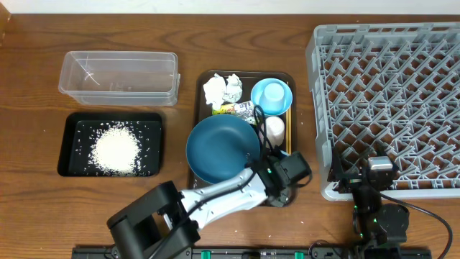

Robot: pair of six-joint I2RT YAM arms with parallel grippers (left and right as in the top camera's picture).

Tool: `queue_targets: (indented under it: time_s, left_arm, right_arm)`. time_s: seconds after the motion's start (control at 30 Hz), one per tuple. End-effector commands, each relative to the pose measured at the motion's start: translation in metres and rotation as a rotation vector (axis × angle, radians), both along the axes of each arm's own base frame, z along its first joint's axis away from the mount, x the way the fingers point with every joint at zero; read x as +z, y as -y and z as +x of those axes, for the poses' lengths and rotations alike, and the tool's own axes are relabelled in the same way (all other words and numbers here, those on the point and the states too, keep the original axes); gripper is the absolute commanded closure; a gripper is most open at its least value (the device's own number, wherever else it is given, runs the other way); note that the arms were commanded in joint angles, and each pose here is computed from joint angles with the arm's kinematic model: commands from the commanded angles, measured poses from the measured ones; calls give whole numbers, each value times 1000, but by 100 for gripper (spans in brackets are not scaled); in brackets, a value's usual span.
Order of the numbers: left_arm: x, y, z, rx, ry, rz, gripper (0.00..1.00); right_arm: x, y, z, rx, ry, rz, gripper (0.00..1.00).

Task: Sort waste into correct bins and load items into the dishwasher rack
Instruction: 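Grasp the orange carrot on the brown tray with the left gripper, then carry the carrot left and release it onto the black tray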

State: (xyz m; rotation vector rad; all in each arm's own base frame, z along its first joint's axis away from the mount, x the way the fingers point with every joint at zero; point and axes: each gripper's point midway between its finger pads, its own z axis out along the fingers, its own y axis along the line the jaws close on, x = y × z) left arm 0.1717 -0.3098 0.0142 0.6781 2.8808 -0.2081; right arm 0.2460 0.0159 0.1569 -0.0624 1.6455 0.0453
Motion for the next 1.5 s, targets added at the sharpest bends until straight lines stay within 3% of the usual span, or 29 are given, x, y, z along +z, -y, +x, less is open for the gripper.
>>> queue_targets:
  time_s: [0.0, 0.33, 1.0, 1.07, 1.3, 1.47]
  left_arm:
    - [-6, -6, 3, 18, 30, 31, 56]
    - [-2, -1, 18, 279, 67, -34, 49]
    - [-28, -8, 26, 348, 93, 23, 45]
    - [-27, -7, 27, 348, 94, 20, 49]
    - [-24, -5, 27, 347, 94, 20, 79]
    - [-12, -3, 28, 346, 89, 34, 89]
  right_arm:
    - [-1, 5, 0, -21, 0, -11, 1]
    - [-1, 5, 0, -21, 0, -11, 1]
    - [-1, 5, 0, -21, 0, -11, 1]
    - [-1, 5, 0, -21, 0, -11, 1]
    - [-1, 5, 0, -21, 0, -11, 1]
    - [-1, 5, 0, -21, 0, -11, 1]
